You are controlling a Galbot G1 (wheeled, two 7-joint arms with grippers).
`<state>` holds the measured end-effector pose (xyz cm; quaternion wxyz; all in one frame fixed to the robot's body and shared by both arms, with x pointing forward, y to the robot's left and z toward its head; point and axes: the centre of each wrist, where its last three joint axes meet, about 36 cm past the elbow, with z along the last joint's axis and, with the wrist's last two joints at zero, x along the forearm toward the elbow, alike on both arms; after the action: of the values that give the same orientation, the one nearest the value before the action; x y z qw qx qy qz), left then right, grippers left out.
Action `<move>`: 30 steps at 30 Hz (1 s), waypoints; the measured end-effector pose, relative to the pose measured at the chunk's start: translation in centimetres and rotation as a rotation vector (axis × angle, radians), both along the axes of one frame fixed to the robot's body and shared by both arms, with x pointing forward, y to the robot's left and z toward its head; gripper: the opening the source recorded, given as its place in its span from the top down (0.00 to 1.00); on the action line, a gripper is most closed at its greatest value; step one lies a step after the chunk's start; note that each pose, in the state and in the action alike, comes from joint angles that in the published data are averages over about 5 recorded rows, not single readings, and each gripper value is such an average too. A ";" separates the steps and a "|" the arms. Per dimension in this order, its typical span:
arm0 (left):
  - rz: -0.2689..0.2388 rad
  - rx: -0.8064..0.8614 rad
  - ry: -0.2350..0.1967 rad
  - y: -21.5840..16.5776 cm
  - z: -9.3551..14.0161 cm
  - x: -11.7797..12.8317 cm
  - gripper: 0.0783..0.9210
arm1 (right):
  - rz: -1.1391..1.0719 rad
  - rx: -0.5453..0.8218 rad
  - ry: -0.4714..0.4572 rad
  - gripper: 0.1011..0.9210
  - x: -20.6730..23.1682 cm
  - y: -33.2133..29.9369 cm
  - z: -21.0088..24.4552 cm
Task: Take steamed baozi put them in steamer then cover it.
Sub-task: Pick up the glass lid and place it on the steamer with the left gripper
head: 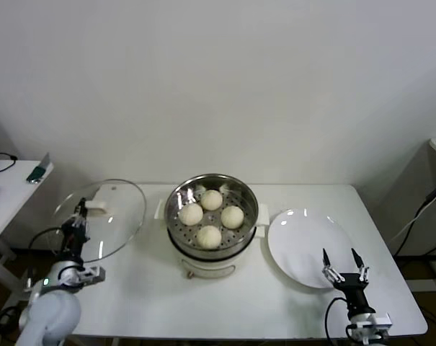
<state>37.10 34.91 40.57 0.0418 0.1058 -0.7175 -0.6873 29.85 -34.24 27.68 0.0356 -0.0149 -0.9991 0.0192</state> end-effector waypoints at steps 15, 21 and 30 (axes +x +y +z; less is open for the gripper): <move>0.008 -0.101 0.047 -12.2 6.0 0.5 0.92 | 0.001 -0.012 0.008 0.12 0.3 0.3 -1.0; -0.025 -0.135 0.071 -17.6 6.0 0.7 0.92 | 0.002 -0.011 0.000 0.12 0.1 0.0 -1.4; -0.074 -0.160 0.075 -24.6 6.0 1.3 0.92 | -0.007 0.000 -0.019 0.12 0.3 -0.1 -1.7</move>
<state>38.40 10.27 46.53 0.0515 0.0497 -0.7716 -0.6321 30.15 -34.38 25.94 0.0260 -0.0186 -0.9993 0.0189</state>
